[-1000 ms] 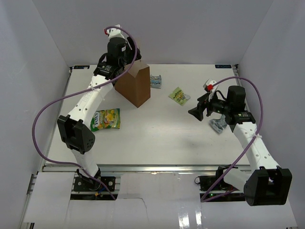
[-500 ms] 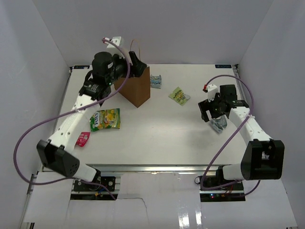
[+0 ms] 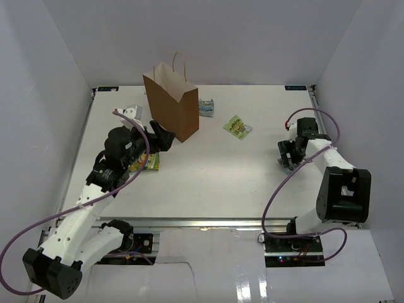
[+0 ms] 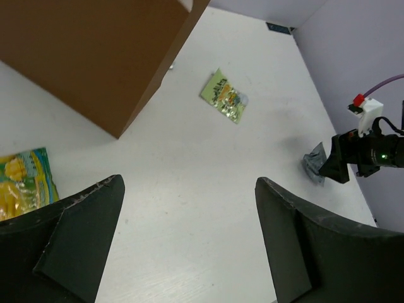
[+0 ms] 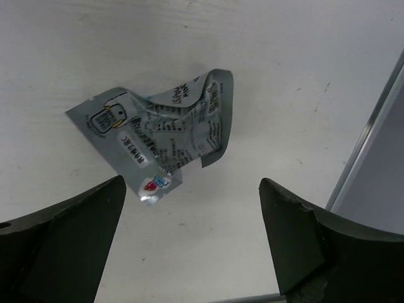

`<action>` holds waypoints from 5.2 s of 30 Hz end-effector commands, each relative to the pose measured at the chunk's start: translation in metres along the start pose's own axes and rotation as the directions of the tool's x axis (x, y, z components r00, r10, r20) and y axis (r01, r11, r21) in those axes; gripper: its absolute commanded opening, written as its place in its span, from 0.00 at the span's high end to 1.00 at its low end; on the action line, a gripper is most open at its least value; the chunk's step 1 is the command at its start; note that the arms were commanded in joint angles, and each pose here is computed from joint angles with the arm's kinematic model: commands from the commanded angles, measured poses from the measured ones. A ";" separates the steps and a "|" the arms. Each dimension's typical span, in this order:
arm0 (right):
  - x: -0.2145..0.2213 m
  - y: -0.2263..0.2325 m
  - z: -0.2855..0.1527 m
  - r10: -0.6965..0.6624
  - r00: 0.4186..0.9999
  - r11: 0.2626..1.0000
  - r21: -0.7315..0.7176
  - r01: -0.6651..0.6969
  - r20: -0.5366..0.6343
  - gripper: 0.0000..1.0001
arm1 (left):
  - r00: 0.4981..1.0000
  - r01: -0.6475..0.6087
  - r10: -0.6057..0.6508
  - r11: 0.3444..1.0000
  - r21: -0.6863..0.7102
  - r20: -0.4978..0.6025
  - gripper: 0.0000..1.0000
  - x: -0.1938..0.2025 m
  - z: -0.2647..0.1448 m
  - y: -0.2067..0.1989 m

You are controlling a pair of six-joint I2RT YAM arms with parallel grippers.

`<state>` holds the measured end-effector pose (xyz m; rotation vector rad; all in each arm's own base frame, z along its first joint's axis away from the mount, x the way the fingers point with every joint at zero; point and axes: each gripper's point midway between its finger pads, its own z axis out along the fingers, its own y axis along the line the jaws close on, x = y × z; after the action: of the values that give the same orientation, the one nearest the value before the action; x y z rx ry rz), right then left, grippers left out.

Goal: Place the snacks into the paper bag

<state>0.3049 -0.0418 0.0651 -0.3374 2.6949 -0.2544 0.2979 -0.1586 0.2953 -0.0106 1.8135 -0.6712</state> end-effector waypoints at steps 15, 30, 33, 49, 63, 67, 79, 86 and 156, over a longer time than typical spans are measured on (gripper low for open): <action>-0.011 0.021 0.042 -0.076 0.989 0.981 -0.165 0.097 0.126 0.40 | 0.998 0.062 -0.065 0.992 -0.111 -0.022 0.05 0.025 -0.010 0.027; -0.099 0.103 -0.088 -0.126 0.767 0.699 -0.492 0.519 0.629 0.88 | 0.984 0.166 -0.178 0.947 -0.275 -0.019 0.05 0.043 -0.014 0.056; -0.147 0.135 -0.139 -0.112 0.661 0.620 -0.467 0.630 0.742 0.90 | 0.957 0.270 -0.291 0.876 -0.400 0.008 0.05 0.060 -0.019 0.077; -0.399 0.283 -0.328 0.127 0.174 0.898 -0.187 0.398 0.977 0.89 | 0.806 0.520 -0.584 0.626 -0.582 0.092 0.05 0.117 -0.041 0.104; -0.419 0.312 -0.292 0.143 0.142 0.938 -0.180 0.297 0.979 0.57 | 0.796 0.544 -0.592 0.612 -0.574 0.123 0.05 0.116 -0.052 0.106; -0.408 0.316 -0.287 0.141 0.165 0.927 -0.189 0.325 0.976 0.47 | 0.798 0.538 -0.589 0.604 -0.588 0.125 0.04 0.117 -0.050 0.108; -0.372 0.313 -0.331 0.122 0.159 0.831 -0.189 0.523 0.980 0.35 | 0.727 0.599 -0.643 0.426 -0.678 0.240 0.02 0.118 -0.043 0.122; -0.268 0.289 -0.306 -0.004 0.210 0.517 -0.178 0.837 0.978 0.05 | 0.672 0.564 -0.685 0.229 -0.794 0.280 0.02 0.123 -0.025 0.161; -0.134 0.413 -0.244 0.084 0.887 0.306 -0.859 0.411 0.454 0.19 | 0.922 0.297 -0.130 0.842 0.450 -0.365 0.90 0.124 -0.038 -0.025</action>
<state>0.2545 0.4102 0.2191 -0.8664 2.0894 1.2333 0.2104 -0.1990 0.1740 0.1765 2.0273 -1.3382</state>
